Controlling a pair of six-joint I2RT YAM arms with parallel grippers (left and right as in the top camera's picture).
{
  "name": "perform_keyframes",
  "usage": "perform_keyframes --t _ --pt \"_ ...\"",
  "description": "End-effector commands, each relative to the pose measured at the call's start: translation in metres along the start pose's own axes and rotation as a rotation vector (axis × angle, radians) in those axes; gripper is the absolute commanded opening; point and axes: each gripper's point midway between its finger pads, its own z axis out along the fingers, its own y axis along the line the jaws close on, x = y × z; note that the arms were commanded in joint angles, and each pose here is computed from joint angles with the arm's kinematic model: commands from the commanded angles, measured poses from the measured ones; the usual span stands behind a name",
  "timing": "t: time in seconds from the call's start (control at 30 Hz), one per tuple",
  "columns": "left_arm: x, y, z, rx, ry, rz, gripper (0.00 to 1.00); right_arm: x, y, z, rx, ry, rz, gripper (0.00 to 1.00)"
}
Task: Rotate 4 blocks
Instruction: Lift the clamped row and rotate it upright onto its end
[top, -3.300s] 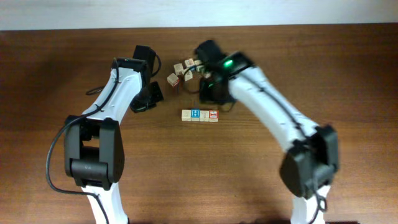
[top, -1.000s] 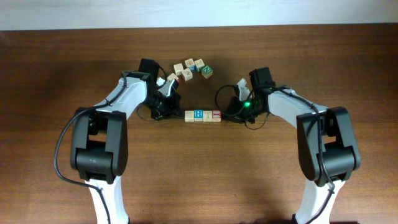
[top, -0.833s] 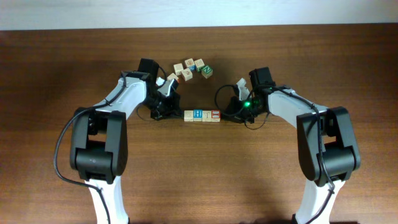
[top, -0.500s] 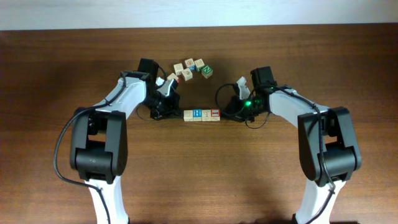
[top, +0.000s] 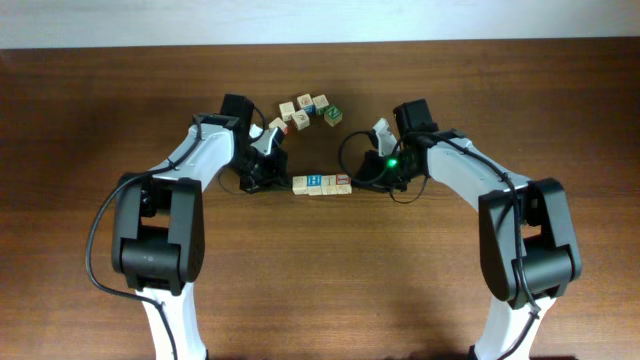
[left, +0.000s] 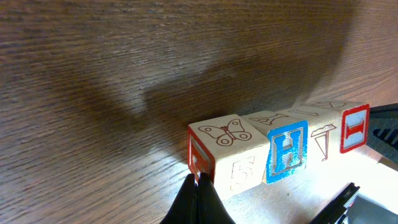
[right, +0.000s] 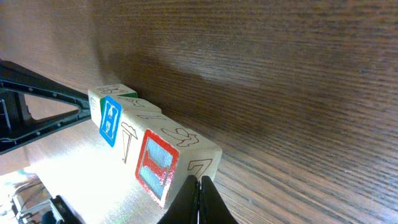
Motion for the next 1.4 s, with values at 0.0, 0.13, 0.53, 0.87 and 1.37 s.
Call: perform_keyframes --t 0.0,0.13,0.53,0.87,1.37 --pt "0.006 -0.007 0.006 0.044 0.027 0.019 0.00 -0.005 0.037 -0.004 -0.040 -0.017 -0.105 0.04" --pt "0.006 -0.007 0.006 0.044 0.027 0.019 0.00 -0.007 0.054 -0.003 -0.002 -0.012 -0.163 0.04" --pt "0.007 -0.007 0.006 0.043 0.029 0.017 0.00 -0.008 0.089 -0.008 0.079 -0.006 -0.261 0.05" --pt "0.007 -0.007 0.006 0.043 0.030 0.017 0.00 -0.002 0.109 -0.004 0.096 0.004 -0.307 0.04" --pt "0.008 -0.007 0.006 0.042 0.035 0.013 0.00 0.002 0.124 0.002 0.056 0.006 -0.319 0.04"
